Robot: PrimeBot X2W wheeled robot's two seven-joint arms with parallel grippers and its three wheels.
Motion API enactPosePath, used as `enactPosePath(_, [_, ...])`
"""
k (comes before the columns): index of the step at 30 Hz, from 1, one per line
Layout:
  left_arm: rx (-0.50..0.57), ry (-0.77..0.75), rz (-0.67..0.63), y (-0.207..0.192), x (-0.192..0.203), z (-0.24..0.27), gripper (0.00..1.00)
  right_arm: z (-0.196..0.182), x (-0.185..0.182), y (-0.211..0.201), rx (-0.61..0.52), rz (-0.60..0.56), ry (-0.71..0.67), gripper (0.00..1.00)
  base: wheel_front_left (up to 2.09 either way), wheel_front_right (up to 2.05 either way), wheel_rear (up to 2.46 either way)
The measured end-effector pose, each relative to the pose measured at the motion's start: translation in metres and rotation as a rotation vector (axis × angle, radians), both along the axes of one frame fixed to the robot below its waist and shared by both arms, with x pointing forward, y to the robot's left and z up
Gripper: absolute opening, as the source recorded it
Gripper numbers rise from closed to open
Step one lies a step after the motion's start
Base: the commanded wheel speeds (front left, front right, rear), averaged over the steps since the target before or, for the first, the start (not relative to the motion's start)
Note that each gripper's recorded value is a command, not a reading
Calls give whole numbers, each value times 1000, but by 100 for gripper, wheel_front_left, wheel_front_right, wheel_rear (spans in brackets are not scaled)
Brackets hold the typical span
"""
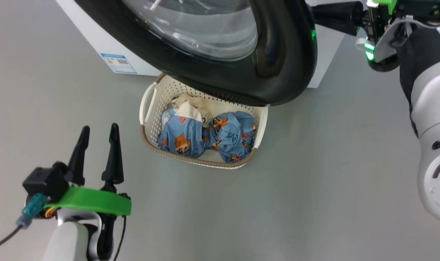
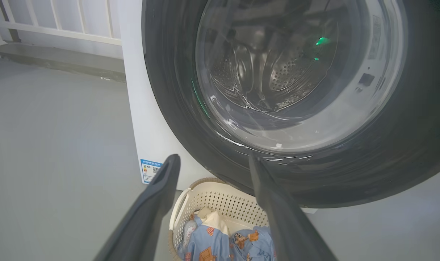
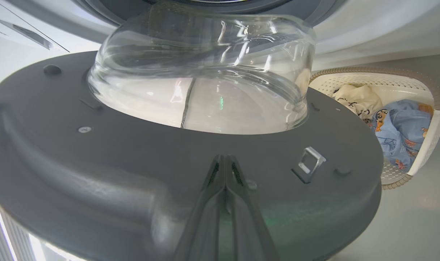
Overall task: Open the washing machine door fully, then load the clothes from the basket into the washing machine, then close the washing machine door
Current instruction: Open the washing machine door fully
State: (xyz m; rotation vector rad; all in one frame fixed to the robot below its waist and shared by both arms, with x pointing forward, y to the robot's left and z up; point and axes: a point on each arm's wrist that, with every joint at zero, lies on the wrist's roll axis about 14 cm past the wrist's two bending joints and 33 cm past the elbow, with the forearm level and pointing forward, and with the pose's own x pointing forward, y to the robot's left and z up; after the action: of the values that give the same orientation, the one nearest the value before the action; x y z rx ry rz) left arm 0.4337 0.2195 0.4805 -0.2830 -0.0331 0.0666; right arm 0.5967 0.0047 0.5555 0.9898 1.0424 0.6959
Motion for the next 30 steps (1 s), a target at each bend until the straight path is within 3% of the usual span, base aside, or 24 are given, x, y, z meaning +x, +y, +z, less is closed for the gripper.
enactPosePath(12, [6,-21,-6,0,-9,10,100,-3,-38,5,47,102,19,0,0,0,0])
enactPosePath(23, [18,-30,-16,-2,-12,14,100,-20,-87,34,102,260,21,0,0,0,0])
enactPosePath(30, [18,-37,-26,-5,-10,17,100,-31,-114,57,143,298,9,0,0,0,0])
